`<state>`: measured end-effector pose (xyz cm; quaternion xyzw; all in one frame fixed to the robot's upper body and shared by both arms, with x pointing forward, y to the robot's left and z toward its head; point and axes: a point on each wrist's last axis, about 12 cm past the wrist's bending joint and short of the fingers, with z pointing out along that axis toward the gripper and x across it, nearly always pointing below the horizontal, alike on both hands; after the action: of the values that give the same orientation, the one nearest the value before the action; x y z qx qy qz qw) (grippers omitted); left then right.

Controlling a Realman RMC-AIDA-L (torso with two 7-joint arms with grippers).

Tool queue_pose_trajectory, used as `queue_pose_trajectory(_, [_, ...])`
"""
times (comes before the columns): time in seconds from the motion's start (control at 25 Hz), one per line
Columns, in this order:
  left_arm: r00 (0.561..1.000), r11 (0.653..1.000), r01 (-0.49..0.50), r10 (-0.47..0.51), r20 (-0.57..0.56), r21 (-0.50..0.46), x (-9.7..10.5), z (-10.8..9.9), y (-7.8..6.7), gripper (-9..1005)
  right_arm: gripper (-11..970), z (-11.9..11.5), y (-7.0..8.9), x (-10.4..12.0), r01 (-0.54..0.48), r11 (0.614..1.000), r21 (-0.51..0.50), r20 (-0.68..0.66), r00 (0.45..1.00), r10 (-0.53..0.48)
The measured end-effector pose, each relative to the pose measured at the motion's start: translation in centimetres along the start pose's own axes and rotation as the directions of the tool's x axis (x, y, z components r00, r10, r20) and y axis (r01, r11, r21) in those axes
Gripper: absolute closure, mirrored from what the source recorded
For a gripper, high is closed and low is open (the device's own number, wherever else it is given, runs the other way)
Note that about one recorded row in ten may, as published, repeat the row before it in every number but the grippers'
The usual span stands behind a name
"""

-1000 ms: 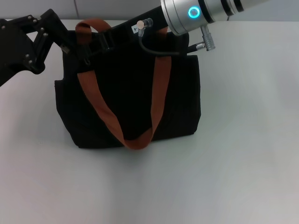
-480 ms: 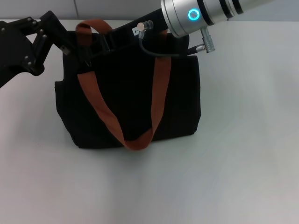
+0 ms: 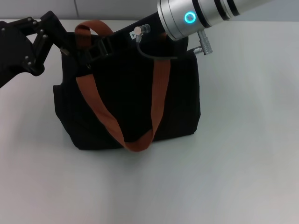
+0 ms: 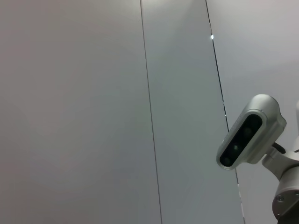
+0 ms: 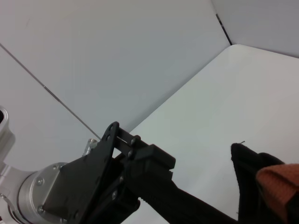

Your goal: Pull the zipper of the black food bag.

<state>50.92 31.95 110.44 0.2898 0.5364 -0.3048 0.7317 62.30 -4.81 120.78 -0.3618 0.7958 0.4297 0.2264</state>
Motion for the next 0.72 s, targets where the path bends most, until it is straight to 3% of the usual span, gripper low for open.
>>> queue_pose_trajectory(0.72, [1.000,1.000,-0.001,0.001,0.006,-0.003,-0.12,-0.02,0.11,973,941,-0.21,-0.11,-0.12,0.013,0.999,0.030,-0.016,1.000,-0.013])
